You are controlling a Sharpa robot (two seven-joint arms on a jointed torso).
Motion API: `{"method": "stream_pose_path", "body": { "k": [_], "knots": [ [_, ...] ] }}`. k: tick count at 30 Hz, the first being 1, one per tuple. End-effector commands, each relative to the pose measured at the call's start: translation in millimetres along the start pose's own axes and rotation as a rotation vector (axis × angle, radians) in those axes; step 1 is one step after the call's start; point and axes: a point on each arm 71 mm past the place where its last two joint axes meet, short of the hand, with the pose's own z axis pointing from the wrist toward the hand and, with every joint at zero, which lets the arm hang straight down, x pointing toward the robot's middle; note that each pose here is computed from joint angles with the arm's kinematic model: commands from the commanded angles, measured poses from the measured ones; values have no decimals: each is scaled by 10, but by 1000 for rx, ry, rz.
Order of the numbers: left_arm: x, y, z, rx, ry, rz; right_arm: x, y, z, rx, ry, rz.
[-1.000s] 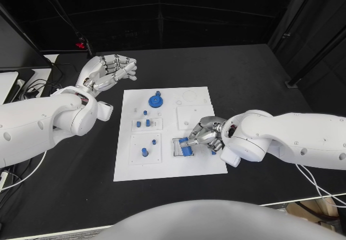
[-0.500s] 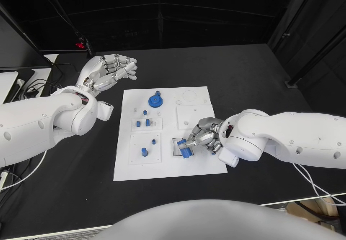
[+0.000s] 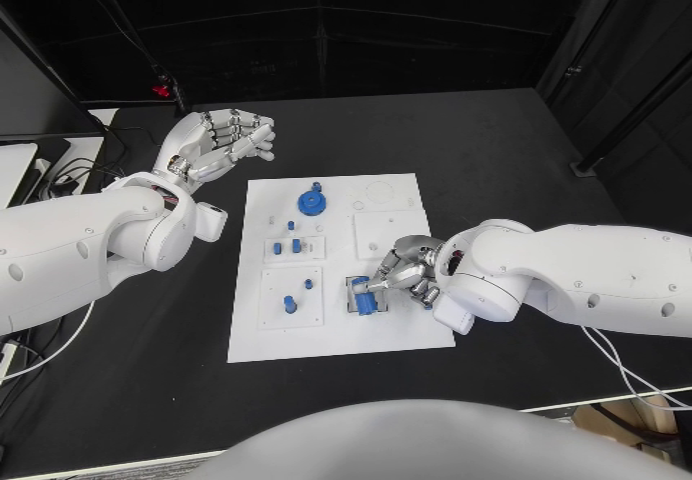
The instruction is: Assemble the parts on the task board
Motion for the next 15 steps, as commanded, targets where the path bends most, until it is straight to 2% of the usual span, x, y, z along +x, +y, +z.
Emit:
{"method": "stream_pose_path", "body": {
  "k": [1,15],
  "knots": [
    [1,-13,3,8,5,-7,-6,9,0,-5,-7,9],
    [1,-13,2,7,6,-7,13,1,12,22,12,-23]
  ]
}}
